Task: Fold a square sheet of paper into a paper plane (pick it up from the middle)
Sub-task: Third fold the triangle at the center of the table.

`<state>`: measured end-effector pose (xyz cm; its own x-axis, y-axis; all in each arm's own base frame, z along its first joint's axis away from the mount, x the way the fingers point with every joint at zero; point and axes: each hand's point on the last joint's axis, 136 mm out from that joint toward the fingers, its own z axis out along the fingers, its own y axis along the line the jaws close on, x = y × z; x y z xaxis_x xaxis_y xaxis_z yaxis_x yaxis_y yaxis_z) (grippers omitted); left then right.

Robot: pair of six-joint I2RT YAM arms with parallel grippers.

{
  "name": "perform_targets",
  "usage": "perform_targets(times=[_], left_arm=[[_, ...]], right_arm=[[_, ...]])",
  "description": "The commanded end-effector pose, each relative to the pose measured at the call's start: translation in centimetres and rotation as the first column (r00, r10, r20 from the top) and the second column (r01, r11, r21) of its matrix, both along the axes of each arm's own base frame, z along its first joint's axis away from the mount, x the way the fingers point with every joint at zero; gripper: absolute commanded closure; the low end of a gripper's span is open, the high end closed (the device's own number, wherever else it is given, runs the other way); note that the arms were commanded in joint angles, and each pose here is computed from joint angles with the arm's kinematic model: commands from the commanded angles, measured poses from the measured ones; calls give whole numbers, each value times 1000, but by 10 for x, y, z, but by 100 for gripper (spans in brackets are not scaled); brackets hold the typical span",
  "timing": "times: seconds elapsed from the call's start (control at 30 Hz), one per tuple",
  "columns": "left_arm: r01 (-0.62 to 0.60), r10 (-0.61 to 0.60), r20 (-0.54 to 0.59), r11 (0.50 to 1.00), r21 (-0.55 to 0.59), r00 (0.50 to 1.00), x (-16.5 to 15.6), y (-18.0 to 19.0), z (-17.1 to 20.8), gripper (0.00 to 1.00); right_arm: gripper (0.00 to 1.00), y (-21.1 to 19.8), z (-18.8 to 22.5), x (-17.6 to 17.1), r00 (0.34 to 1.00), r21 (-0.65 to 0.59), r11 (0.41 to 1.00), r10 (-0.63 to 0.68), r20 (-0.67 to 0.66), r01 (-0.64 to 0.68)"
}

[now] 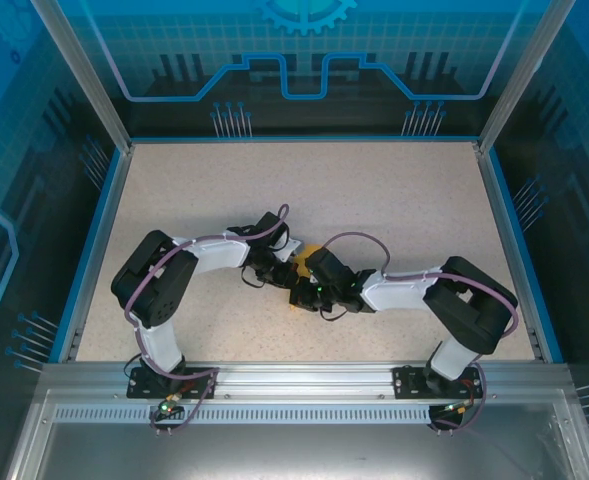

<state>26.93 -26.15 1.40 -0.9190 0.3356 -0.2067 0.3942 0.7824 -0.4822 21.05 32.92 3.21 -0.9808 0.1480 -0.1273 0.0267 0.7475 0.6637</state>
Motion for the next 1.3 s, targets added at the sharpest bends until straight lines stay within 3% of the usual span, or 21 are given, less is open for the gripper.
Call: perform_targets(times=[0.0, 0.43, 0.73, 1.27], left_arm=[[27, -26, -44, 999, 29, 999, -9, 4, -13, 99], [32, -30, -53, 999, 37, 998, -10, 6, -16, 99], [33, -32, -53, 999, 34, 998, -10, 5, -16, 99], [35, -33, -55, 999, 33, 998, -10, 4, -16, 99]], right_arm=[[93, 9, -1, -1, 1000, 10, 1000, 14, -7, -14], [93, -10, -36, -13, 998, -47, 999, -18, -56, 15], [91, 6, 3, -7, 999, 56, 998, 25, 29, -27], [93, -10, -44, -23, 998, -40, 999, -19, -66, 16]])
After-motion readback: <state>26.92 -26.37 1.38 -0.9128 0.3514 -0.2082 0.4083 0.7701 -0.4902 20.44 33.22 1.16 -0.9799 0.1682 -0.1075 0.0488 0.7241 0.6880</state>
